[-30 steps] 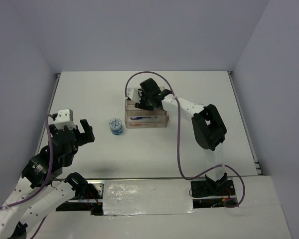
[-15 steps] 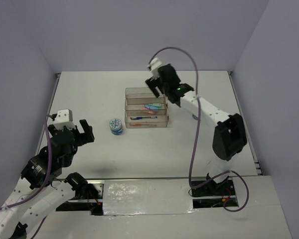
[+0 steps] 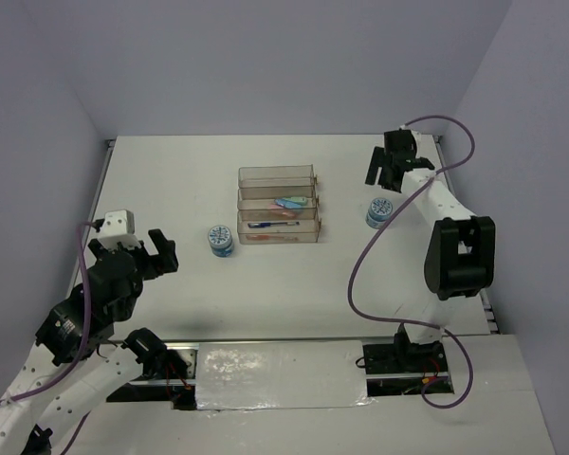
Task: Sort the stationery into containers
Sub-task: Pick up the stationery from the center of the board.
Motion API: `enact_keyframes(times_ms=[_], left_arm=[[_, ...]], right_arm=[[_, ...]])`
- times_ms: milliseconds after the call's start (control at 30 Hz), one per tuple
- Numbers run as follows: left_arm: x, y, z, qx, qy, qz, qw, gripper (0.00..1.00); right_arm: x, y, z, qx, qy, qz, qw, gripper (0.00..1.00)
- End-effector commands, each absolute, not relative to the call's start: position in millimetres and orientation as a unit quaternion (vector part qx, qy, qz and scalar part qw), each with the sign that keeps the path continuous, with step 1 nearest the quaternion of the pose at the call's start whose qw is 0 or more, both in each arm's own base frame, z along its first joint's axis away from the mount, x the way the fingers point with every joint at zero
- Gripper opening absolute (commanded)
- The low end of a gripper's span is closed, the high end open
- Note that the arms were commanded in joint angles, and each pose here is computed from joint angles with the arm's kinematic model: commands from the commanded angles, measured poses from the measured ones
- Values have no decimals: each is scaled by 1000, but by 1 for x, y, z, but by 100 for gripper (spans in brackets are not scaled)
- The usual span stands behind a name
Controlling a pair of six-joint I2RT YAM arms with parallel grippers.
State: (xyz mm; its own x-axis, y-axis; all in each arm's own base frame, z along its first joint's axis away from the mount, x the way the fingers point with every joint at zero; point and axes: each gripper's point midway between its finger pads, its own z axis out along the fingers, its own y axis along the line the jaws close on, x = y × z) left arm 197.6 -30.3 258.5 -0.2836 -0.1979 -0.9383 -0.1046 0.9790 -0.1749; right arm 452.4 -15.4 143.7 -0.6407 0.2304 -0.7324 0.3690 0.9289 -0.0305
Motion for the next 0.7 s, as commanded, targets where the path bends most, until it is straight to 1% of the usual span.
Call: enact_keyframes(times_ms=[0,133,200,433,633,667], left_arm=[[202,-34,267,-89,790,-48,605,99],[202,-34,265,-88,791,-46,603,99],[202,-34,266,-89,791,-47,604,99],[203,-35,265,-87,792,-47,602,99],[203,-35,265,-86,793,-47,602,99],[203,-35,264,-86,793,-46,601,99]], right_arm=[[452,2,132,164,908,-41,384,100],[453,4,116,169,913,-39,368,100],[448,3,106,170,919,-46,353,100],[429,2,83,169,925,-47,337,98],[418,4,80,165,925,-41,340,91],[419,5,80,163,924,-40,343,81]])
